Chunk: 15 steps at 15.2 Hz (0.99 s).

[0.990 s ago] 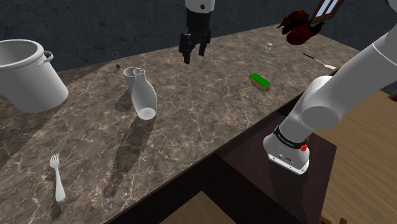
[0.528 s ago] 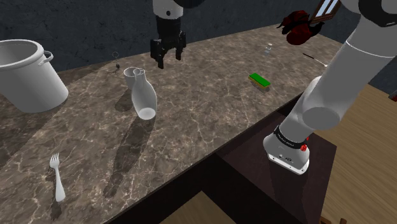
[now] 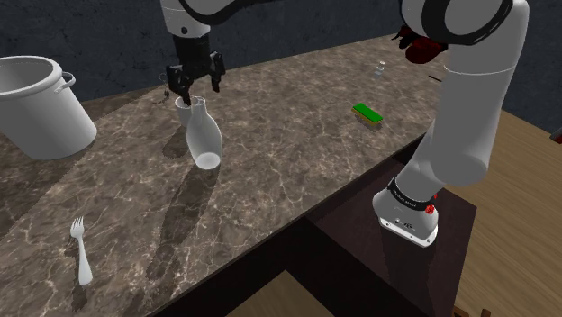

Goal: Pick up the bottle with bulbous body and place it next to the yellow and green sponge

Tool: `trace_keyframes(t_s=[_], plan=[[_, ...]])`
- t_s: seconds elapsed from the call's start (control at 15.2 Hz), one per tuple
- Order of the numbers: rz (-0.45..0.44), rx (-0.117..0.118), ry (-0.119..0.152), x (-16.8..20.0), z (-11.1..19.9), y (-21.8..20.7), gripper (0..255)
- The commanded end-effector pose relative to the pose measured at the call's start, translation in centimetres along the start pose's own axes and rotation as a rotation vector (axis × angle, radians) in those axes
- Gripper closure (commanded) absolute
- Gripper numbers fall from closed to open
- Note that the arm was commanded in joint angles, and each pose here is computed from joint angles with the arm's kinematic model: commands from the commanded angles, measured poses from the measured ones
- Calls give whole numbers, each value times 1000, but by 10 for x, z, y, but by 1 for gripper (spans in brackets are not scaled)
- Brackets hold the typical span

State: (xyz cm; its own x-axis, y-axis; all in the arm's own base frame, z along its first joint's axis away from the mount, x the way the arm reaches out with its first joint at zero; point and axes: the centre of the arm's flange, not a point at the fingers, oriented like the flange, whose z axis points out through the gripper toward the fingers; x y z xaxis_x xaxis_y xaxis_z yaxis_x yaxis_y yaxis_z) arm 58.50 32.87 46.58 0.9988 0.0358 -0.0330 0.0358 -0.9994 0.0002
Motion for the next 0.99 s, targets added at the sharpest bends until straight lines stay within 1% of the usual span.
trace_keyframes(t_s=[0.0,0.53,0.92], plan=[[6,-5,0,14,5,-15,0],[6,-5,0,14,45,-15,0],[6,-5,0,14,45,-15,0]])
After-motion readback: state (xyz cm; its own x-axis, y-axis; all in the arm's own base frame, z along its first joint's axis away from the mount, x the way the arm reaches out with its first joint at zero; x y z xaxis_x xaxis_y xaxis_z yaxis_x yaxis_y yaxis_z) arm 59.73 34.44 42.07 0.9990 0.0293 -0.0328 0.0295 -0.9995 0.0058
